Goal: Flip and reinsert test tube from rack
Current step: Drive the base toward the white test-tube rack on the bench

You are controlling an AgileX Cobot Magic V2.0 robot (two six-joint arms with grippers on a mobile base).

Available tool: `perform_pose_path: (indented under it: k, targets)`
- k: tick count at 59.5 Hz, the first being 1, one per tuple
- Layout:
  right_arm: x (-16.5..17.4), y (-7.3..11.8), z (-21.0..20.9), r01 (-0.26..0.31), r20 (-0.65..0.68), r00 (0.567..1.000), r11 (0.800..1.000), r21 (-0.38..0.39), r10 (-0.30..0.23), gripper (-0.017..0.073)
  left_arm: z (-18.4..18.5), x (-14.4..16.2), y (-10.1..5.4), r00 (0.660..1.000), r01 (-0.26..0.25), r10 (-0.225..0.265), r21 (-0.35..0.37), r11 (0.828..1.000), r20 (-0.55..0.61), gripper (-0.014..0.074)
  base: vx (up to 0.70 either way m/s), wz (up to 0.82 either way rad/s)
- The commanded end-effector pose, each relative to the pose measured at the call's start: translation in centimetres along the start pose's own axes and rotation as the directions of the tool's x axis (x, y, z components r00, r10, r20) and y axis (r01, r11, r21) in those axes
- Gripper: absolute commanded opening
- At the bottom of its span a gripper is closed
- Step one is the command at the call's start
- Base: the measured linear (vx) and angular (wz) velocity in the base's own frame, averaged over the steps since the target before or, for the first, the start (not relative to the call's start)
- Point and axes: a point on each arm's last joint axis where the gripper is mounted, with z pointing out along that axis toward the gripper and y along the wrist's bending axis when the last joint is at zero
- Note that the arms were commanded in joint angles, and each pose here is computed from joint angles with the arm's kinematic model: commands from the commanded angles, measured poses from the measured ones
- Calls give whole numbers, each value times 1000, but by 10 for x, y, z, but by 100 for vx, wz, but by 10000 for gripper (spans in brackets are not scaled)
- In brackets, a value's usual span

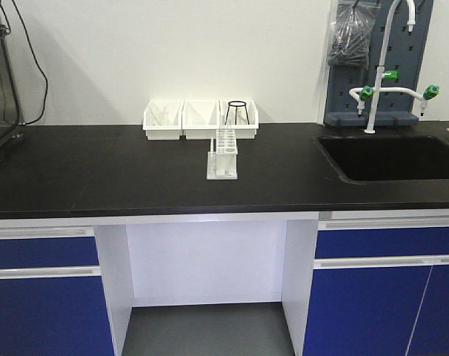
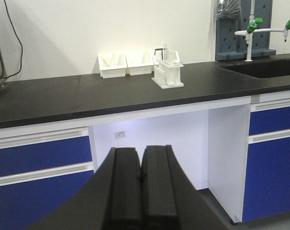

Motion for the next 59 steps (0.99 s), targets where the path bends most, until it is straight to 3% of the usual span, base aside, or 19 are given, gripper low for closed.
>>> perform_pose_path:
  k: [1, 59]
  targets:
    - [-5, -3, 1, 8, 54, 999, 999, 33, -10, -7, -1, -10, 0, 995, 2, -2, -2, 1000, 95, -6, 0, 0]
    - [-5, -3, 1, 8, 54, 999, 999, 33, -10, -7, -1, -10, 0, 995, 2, -2, -2, 1000, 95, -6, 1, 1]
